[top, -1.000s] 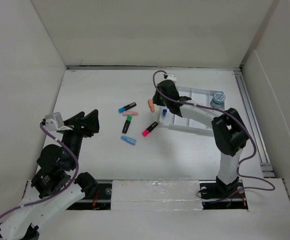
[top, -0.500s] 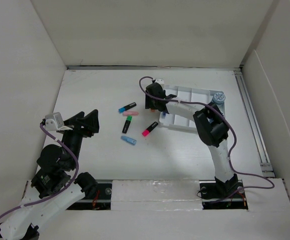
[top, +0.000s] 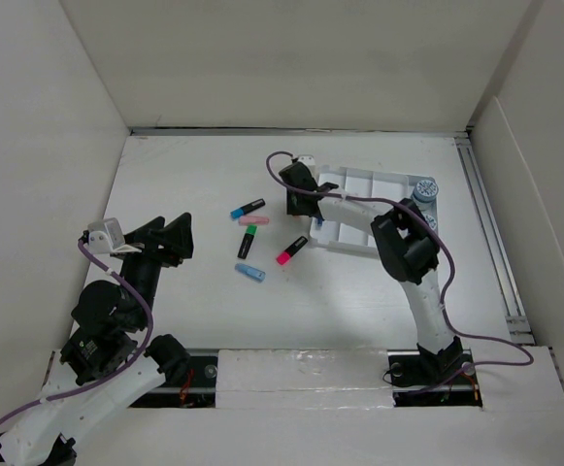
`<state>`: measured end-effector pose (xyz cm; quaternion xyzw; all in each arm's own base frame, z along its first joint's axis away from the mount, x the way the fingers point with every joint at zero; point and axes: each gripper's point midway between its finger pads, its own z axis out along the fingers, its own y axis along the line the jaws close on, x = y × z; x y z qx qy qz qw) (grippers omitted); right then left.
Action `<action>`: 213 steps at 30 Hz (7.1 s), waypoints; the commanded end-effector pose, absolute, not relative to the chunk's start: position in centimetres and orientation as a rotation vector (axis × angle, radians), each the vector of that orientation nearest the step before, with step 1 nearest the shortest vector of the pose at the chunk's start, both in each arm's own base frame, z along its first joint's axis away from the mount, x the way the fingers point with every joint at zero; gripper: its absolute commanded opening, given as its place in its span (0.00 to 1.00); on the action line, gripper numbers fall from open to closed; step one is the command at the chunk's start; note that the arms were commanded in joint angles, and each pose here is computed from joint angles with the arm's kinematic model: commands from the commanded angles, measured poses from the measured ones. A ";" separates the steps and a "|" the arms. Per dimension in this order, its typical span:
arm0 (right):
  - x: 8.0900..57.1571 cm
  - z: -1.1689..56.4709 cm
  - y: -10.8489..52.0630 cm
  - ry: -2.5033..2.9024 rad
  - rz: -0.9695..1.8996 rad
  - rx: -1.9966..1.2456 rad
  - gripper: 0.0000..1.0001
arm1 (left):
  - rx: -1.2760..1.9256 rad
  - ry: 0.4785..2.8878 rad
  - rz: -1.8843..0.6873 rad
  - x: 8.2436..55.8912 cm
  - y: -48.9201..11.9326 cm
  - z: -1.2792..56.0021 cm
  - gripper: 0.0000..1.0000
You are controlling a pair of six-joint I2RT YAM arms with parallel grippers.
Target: Organize the desk
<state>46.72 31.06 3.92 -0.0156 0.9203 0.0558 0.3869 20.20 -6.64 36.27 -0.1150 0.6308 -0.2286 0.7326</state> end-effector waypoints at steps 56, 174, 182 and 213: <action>40.0 11.7 41.0 2.163 0.490 -0.386 0.64 | -0.248 1.360 -0.525 20.1 -6.8 36.9 0.61; 38.3 5.0 46.4 2.241 0.559 -0.951 0.68 | -0.236 1.347 -0.544 19.9 -7.0 37.3 0.61; 40.4 4.3 48.3 2.230 0.536 -0.961 0.79 | -0.240 1.337 -0.551 19.7 -6.8 37.6 0.61; 36.8 13.6 47.8 2.010 0.712 -0.776 0.13 | -0.241 1.342 -0.545 19.8 -6.8 37.4 0.61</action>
